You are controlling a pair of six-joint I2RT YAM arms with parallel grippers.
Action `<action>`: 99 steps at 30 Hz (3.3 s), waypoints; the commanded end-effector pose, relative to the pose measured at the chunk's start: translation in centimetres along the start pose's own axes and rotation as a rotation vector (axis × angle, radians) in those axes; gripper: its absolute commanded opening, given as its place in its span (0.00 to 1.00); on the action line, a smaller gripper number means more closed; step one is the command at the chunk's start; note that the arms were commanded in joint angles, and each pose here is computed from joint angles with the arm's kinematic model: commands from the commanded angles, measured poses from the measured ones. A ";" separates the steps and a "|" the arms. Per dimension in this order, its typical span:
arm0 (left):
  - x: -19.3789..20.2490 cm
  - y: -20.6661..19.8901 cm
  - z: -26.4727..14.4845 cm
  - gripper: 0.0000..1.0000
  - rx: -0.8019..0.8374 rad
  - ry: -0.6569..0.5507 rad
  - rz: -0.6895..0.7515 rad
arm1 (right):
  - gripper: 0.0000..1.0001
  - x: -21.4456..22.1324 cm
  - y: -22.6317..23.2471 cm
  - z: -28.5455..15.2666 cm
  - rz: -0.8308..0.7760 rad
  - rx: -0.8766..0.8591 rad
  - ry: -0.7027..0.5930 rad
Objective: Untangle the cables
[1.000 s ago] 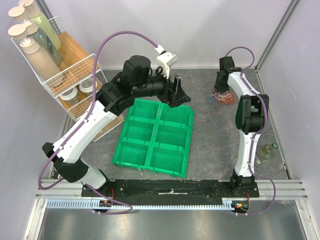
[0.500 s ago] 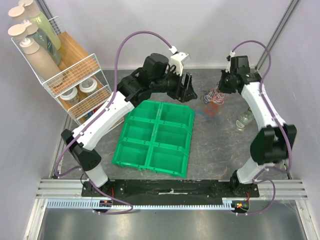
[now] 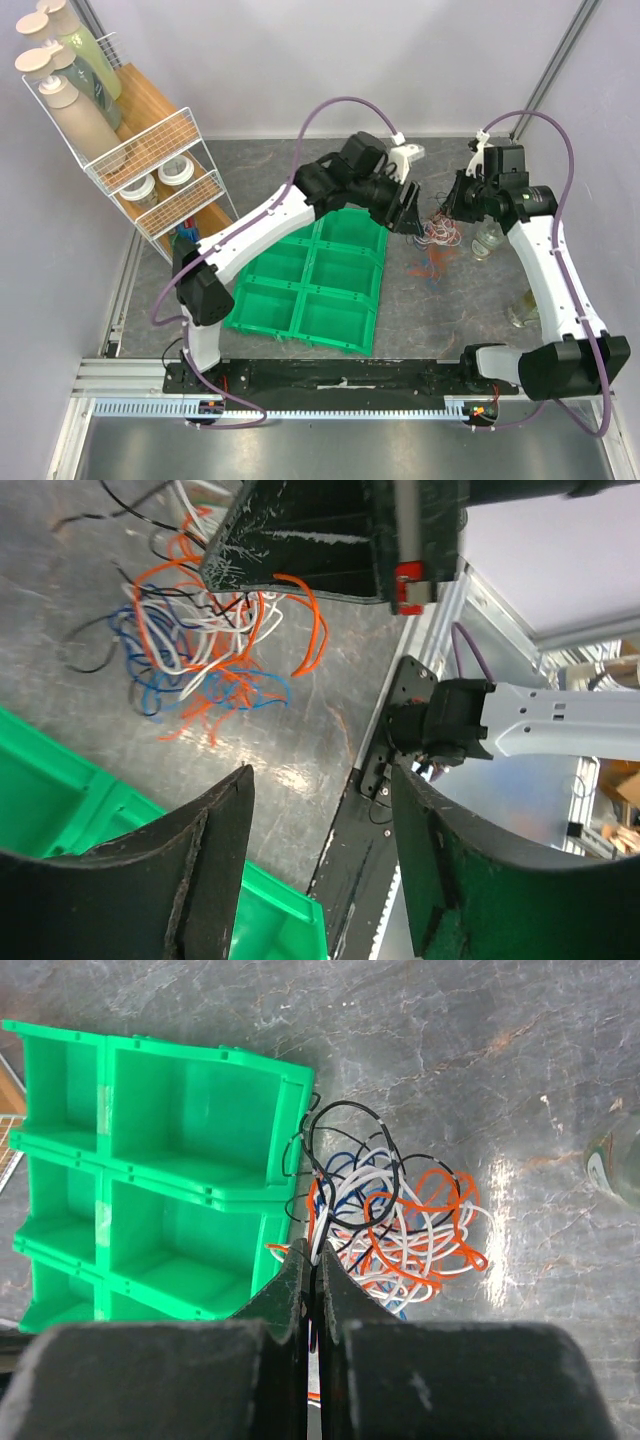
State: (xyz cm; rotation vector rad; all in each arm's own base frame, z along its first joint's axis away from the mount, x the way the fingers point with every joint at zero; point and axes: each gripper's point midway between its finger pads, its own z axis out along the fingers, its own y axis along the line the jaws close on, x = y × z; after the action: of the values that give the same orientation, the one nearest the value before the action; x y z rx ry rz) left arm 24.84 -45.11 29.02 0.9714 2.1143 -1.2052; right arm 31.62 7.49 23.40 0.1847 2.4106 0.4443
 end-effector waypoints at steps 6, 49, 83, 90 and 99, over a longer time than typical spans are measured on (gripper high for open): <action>0.5 -4.4 2.6 0.74 0.132 0.018 0.041 | 0.00 1.7 0.6 -2.0 0.029 -0.033 -0.003; -4.7 -7.6 -4.0 0.02 0.058 -0.180 0.059 | 0.81 9.2 -4.9 3.6 0.078 0.087 0.229; -10.1 -8.4 -7.0 0.02 -0.020 -0.363 0.142 | 0.74 8.8 -1.8 -0.4 -0.109 -0.032 0.074; -10.2 -7.3 -6.1 0.02 -0.048 -0.358 0.131 | 0.76 9.6 -3.4 -2.6 -0.096 0.092 0.152; -10.8 -7.4 -6.3 0.02 -0.033 -0.369 0.126 | 0.76 9.5 2.6 -1.1 -0.133 -0.246 0.116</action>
State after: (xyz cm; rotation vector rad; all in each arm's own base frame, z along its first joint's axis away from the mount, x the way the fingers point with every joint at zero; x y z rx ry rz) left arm 24.66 -45.88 40.83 0.8005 1.8389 -1.1648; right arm 22.82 8.96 18.44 -0.0212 2.5403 0.5173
